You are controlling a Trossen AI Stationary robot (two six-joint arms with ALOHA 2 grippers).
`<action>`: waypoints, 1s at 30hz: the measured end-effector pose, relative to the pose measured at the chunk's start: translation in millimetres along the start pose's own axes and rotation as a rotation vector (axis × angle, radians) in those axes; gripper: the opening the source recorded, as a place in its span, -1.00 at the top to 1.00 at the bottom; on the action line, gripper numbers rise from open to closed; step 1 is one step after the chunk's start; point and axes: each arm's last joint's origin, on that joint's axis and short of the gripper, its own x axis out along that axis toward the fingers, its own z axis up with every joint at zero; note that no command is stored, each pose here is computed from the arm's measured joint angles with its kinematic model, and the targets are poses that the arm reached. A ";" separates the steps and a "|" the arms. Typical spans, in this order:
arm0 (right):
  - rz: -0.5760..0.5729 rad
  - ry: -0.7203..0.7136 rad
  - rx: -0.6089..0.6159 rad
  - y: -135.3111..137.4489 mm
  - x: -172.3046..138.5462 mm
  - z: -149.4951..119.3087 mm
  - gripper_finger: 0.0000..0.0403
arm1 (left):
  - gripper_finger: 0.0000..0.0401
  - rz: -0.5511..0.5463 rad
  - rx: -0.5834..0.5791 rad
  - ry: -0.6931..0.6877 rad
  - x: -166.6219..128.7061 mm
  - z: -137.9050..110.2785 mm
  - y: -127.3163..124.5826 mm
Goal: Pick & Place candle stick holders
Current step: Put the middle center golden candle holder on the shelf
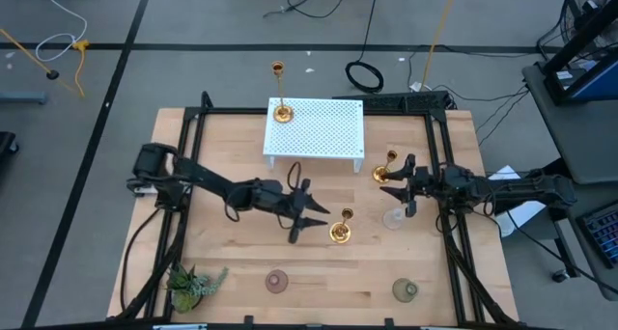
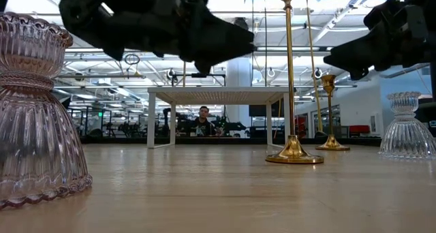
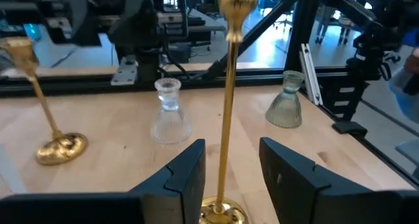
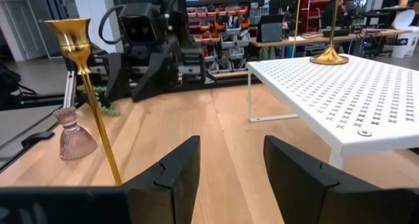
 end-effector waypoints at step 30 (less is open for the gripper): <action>0.002 0.012 -0.001 0.0 0.3 -1.1 0.21 | 0.88 0.042 -0.010 0.068 55.4 -17.6 13.1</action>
